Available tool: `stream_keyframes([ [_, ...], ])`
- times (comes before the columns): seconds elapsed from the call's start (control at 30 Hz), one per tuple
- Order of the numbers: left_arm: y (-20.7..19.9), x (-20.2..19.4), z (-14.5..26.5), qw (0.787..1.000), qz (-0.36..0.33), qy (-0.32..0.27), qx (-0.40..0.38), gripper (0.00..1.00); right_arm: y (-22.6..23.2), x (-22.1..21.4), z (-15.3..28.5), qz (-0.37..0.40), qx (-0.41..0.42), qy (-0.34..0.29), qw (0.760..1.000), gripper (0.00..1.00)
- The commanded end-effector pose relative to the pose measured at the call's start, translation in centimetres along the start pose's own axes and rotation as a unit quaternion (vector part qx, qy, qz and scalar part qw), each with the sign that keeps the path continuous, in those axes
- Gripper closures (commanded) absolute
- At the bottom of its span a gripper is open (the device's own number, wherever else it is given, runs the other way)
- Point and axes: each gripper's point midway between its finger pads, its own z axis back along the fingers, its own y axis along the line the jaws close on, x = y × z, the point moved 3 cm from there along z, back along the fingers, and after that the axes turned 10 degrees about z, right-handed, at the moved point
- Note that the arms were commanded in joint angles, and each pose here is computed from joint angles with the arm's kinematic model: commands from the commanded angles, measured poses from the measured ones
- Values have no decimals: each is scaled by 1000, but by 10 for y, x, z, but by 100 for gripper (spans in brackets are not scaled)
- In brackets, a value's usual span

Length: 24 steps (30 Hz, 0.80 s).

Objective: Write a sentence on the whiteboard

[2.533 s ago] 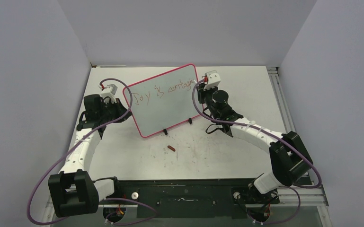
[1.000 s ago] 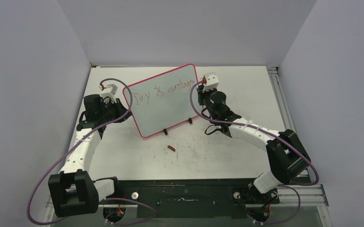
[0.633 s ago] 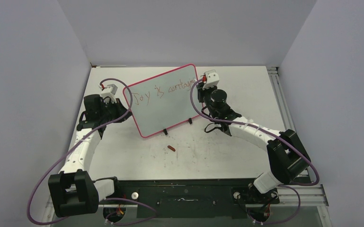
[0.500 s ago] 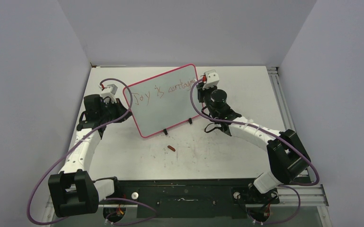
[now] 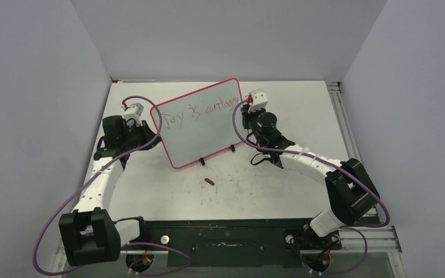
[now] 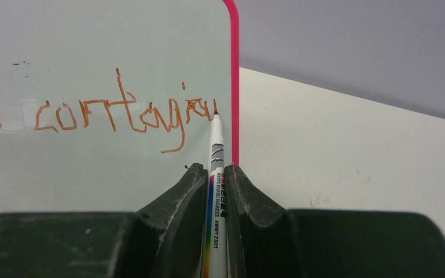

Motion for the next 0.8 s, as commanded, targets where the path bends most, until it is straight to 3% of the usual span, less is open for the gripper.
stream_keyframes([
  [0.0,-14,17,4,999,-23,-22,-19,100,0,1,3,-11,-6,-7,1000,95],
  [0.3,-14,17,4,999,-23,-21,-20,100,-4,-1,8,-13,-18,-5,1000,95],
  [0.77,-14,17,4,999,-22,-21,-20,100,-12,39,10,-13,-32,-55,998,95],
])
